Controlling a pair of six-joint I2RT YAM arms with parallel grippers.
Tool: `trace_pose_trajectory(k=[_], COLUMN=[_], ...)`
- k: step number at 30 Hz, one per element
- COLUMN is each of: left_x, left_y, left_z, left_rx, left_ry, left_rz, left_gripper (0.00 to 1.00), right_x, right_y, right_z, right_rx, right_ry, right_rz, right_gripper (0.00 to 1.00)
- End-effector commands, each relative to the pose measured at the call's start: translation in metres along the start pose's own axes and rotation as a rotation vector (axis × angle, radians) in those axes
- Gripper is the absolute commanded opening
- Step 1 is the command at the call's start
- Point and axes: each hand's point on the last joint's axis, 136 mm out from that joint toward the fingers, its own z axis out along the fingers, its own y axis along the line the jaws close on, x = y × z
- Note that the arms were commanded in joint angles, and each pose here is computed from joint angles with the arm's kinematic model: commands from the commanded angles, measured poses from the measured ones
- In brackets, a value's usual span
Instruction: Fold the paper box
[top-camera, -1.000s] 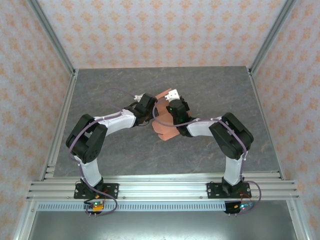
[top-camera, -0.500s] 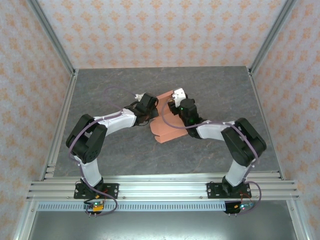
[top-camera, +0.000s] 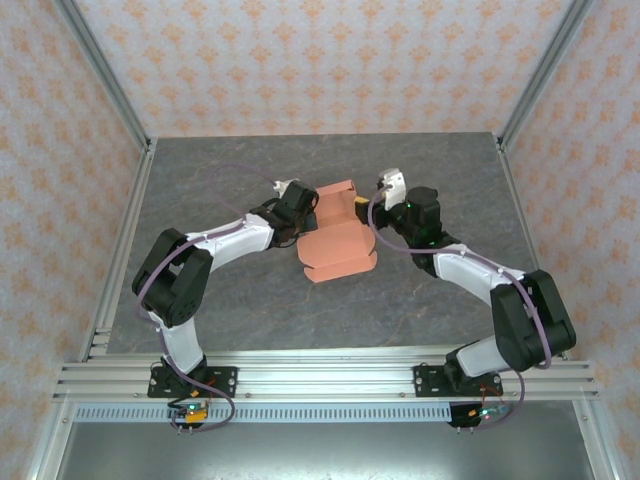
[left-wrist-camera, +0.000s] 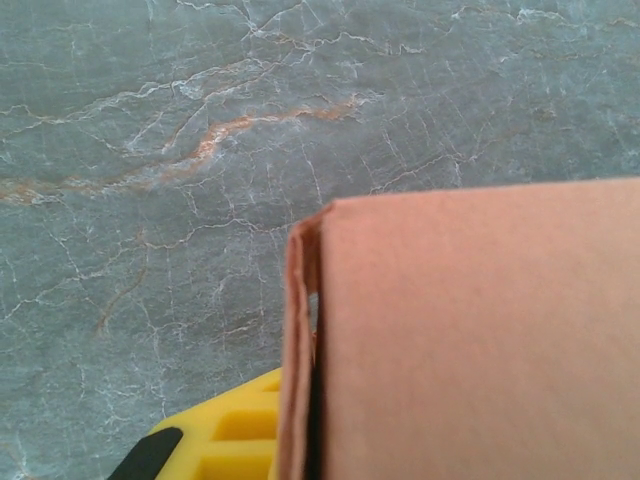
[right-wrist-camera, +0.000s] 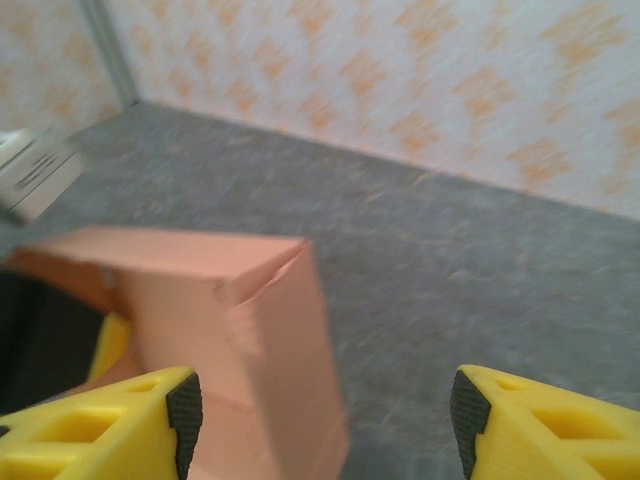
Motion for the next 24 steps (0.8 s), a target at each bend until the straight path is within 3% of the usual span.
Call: trace_pose_trajectory(k=[1, 7, 11, 15, 19, 24], left_x=[-0.004, 0.006, 0.008, 0.008, 0.007, 0.010], left_y=[-0.002, -0.004, -0.007, -0.008, -0.009, -0.014], left_z=[-0.003, 0.003, 0.003, 0.000, -0.004, -0.002], left_rx=[-0.015, 0.009, 0.020, 0.033, 0.040, 0.061], left_ry=[-0.008, 0.024, 0.037, 0.040, 0.037, 0.053], left_rz=[0.017, -0.016, -0.010, -0.032, -0.053, -0.070], left_gripper=[0.00, 0.00, 0.00, 0.00, 0.00, 0.00], right_x=[0.000, -0.009, -0.007, -0.008, -0.002, 0.007], right_y=[0.026, 0.001, 0.006, -0.013, -0.047, -0.047], right_z=[0.006, 0.034, 0.063, 0.077, 0.065, 0.061], right_rx=[-0.149, 0.053, 0.125, 0.369, 0.673, 0.770], right_ry=[0.037, -0.013, 0.001, -0.036, -0.114, -0.117], right_rz=[-0.017, -0.017, -0.111, -0.171, -0.150, -0.186], right_gripper=[0.66, 0.51, 0.44, 0.16, 0.14, 0.11])
